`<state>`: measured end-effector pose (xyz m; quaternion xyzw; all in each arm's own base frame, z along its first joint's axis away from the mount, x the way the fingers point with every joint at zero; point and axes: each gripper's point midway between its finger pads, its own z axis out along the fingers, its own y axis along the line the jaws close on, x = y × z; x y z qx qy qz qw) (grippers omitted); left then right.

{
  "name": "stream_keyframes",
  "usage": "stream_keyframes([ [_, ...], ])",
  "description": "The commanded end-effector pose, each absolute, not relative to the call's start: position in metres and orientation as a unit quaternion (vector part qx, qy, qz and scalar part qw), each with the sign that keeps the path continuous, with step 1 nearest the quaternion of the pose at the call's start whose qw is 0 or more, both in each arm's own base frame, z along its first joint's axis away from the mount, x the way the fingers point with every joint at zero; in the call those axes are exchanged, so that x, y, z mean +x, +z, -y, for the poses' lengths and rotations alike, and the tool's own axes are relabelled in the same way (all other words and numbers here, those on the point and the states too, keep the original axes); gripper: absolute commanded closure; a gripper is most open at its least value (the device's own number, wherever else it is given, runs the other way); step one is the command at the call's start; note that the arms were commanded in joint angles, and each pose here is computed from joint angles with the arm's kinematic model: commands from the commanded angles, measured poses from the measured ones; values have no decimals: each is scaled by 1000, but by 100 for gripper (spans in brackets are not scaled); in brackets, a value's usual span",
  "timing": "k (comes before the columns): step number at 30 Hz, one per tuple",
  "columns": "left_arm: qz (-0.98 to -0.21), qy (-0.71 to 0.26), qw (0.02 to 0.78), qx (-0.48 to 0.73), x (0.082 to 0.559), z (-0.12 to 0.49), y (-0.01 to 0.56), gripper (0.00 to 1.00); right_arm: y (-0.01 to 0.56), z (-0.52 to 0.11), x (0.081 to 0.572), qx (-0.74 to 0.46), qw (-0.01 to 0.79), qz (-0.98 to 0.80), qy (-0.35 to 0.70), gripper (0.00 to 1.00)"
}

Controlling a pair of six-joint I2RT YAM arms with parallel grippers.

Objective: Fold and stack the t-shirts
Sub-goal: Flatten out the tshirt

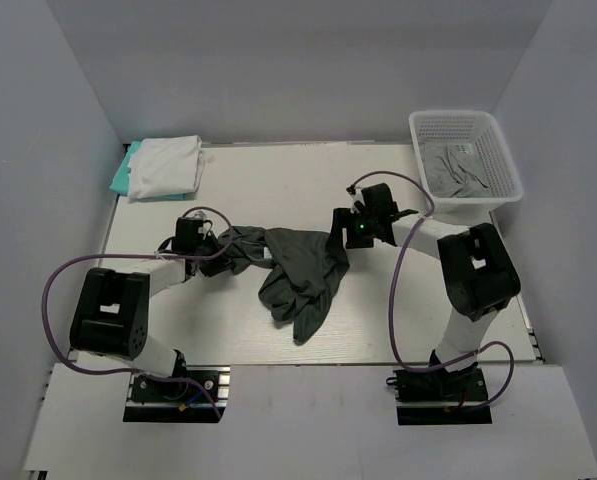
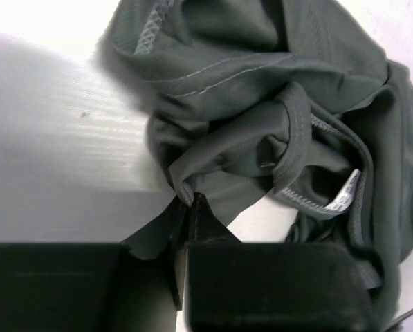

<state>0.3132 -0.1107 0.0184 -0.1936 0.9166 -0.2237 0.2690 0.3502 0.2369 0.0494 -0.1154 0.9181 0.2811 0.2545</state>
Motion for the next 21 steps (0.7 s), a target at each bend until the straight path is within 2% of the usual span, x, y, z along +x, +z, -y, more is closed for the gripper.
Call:
stream_keyframes([
  [1, -914, -228, 285, -179, 331, 116, 37, 100, 51, -246, 359, -121, 271, -915, 273, 29],
  [3, -911, -231, 293, -178, 335, 116, 43, 100, 46, -249, 358, -121, 266, -917, 272, 50],
  [4, -908, -234, 300, -176, 336, 116, 49, 100, 45, -253, 357, -126, 265, -917, 272, 57],
  [5, -904, -237, 309, -174, 339, 117, 55, 100, 46, -253, 358, -134, 269, -915, 269, 69],
  [7, -900, -241, 320, -172, 339, 117, 66, 100, 51, -254, 359, -134, 277, -915, 260, 85],
  [8, -896, -244, 330, -170, 343, 118, 74, 100, 54, -253, 360, -133, 285, -914, 255, 100],
  [12, -886, -229, 368, -166, 346, 109, 109, 100, 83, -245, 367, -117, 335, -903, 241, 100],
  [15, -864, -228, 419, -161, 355, 103, 157, 100, 155, -232, 375, -100, 424, -869, 236, 100],
  [17, -833, -243, 473, -153, 354, 102, 207, 100, 179, -222, 377, -86, 456, -857, 226, 100],
  [21, -767, -253, 570, -151, 327, 87, 293, 100, 287, -174, 357, -22, 581, -789, 197, 100],
])
